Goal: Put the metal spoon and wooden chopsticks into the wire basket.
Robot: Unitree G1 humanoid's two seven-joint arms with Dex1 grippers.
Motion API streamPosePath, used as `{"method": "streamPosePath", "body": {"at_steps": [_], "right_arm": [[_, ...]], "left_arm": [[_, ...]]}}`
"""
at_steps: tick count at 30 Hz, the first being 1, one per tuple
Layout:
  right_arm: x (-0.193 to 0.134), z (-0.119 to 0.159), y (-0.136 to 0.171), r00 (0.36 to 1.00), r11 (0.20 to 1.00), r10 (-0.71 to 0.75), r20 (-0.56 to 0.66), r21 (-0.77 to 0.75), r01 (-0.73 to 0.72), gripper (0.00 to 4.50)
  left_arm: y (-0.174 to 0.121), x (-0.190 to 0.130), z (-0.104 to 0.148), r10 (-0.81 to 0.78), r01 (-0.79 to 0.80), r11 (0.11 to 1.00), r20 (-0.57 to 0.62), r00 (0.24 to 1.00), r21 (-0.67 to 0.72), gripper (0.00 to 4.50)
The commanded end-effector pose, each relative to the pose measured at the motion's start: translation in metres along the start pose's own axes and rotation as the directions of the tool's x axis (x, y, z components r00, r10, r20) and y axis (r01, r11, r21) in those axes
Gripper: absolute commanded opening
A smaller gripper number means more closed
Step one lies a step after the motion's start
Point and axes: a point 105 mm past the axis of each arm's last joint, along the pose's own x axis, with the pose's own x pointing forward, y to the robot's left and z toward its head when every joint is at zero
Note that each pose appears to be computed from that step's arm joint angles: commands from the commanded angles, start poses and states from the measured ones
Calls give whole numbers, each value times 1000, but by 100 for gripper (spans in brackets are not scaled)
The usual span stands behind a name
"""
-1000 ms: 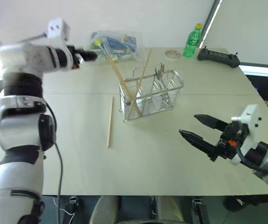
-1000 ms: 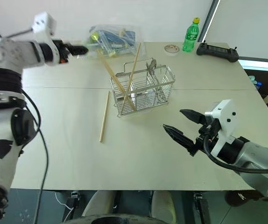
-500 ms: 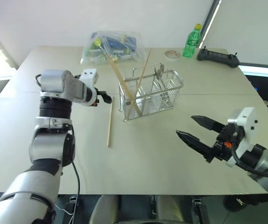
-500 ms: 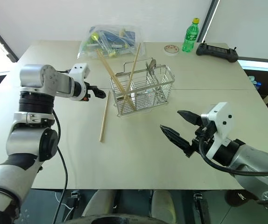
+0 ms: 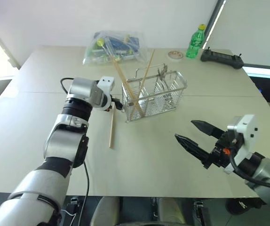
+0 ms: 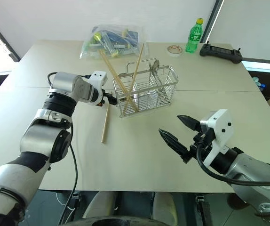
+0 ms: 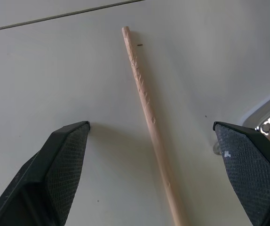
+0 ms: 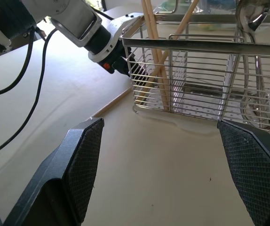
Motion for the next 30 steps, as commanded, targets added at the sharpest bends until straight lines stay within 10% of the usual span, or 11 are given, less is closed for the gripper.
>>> {"method": "streamPosePath", "body": {"at_steps": [1, 9, 18, 30], "right_arm": [[-3, 14, 5, 998, 999, 6, 55, -43, -4, 397], [-4, 17, 3, 998, 999, -11, 65, -46, 14, 397], [-7, 17, 0, 998, 999, -15, 56, -48, 17, 397], [-6, 16, -2, 999, 999, 1, 36, -39, 0, 397]], "left_arm": [[-8, 5, 4, -16, 16, 999, 0, 1000, 31, 444], [-13, 18, -9, -41, 42, 999, -48, 998, 21, 420], [-17, 17, -7, -72, 71, 997, -46, 996, -31, 18], [4, 9, 0, -33, 33, 991, -3, 999, -127, 6]]}}
